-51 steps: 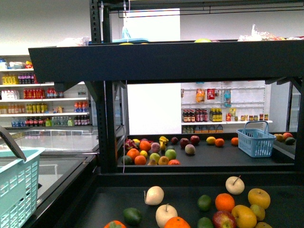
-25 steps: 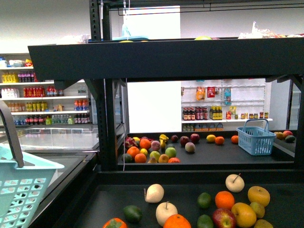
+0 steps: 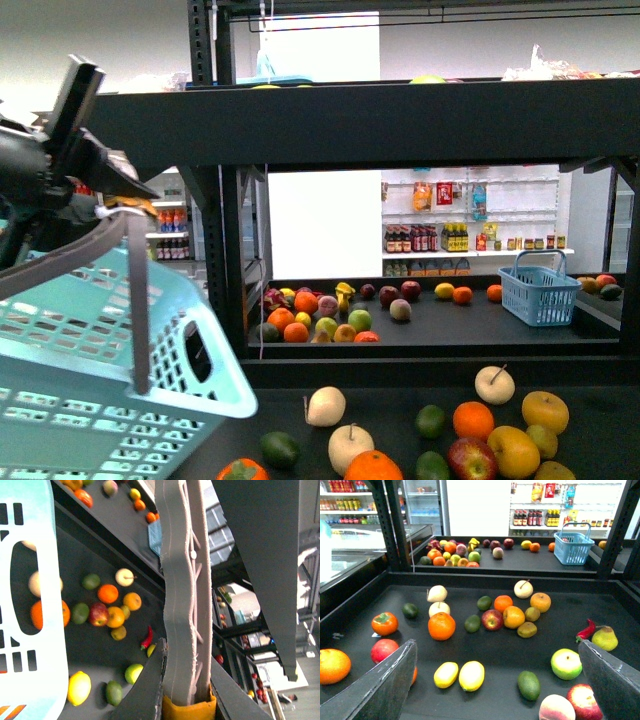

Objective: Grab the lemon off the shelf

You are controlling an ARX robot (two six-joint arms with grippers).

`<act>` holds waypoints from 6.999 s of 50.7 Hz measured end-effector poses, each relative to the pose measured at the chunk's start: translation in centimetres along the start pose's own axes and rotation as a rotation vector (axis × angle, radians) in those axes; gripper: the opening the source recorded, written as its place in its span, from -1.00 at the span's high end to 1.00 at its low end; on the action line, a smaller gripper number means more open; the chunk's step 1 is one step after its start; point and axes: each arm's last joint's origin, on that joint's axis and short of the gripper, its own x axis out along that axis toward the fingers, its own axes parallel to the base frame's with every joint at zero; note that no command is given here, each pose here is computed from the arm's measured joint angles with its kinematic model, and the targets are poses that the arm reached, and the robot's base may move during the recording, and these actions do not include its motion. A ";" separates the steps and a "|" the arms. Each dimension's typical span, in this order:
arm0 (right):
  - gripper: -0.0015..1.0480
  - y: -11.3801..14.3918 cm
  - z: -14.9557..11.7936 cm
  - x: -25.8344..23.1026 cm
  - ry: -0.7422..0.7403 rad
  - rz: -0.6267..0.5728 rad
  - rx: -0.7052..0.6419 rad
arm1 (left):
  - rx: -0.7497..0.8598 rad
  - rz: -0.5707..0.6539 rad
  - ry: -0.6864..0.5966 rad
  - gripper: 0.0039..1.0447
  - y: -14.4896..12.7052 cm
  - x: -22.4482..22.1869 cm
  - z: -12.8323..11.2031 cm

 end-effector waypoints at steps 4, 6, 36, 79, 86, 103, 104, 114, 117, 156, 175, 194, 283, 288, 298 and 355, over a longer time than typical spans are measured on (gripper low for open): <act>-0.85 0.0 0.0 0.0 0.000 0.000 0.000 | 0.014 -0.030 0.038 0.78 -0.5 1.1 -1.2; -0.85 0.0 0.0 0.0 0.000 0.000 0.000 | 0.021 -0.039 0.059 0.78 -0.6 1.7 -1.9; -0.85 0.0 0.0 0.0 0.000 0.000 0.000 | 0.049 -0.073 0.198 0.78 1.0 6.6 -7.0; -0.85 -2.0 -9.6 33.2 0.799 0.105 0.118 | 0.051 -0.067 0.192 0.78 1.1 6.6 -7.0; -0.85 -0.2 -12.8 34.4 0.850 0.129 0.070 | 0.051 -0.067 0.192 0.78 1.1 6.6 -7.0; -0.85 1.6 -17.7 37.1 0.907 0.141 -0.009 | 0.051 -0.067 0.192 0.78 1.1 6.6 -7.0; -0.85 1.6 -17.9 37.3 0.908 0.140 -0.013 | 0.051 -0.068 0.192 0.78 1.1 6.6 -7.0; -0.85 1.6 -19.3 38.2 0.918 0.129 -0.027 | 0.051 -0.068 0.192 0.78 1.1 6.6 -7.0; -0.85 1.6 -19.8 38.4 0.922 0.128 -0.028 | 0.051 -0.067 0.193 0.78 1.1 6.6 -7.0; -0.37 3.2 -23.5 38.4 0.957 0.115 -0.096 | 0.051 -0.067 0.193 0.79 1.1 6.6 -7.0; -0.37 2.2 -22.0 38.0 0.908 0.083 -0.114 | 0.051 -0.068 0.193 0.79 1.1 6.6 -7.0; -0.37 1.6 -5.1 37.6 0.588 0.120 -0.012 | 0.051 -0.067 0.193 0.79 1.1 6.6 -7.0; -0.85 15.2 3.9 32.7 0.534 0.453 0.329 | 0.046 -0.066 0.193 0.79 1.1 6.6 -7.0; -0.85 14.2 4.3 32.5 0.524 0.445 0.336 | 0.043 -0.065 0.192 0.79 1.1 6.6 -7.0; -0.85 10.7 6.5 31.9 0.433 0.398 0.333 | 0.049 -0.065 0.192 0.79 1.1 6.6 -7.0; -0.85 7.6 -18.0 34.8 0.804 0.241 -0.094 | 0.043 -0.065 0.192 0.79 1.1 6.6 -7.0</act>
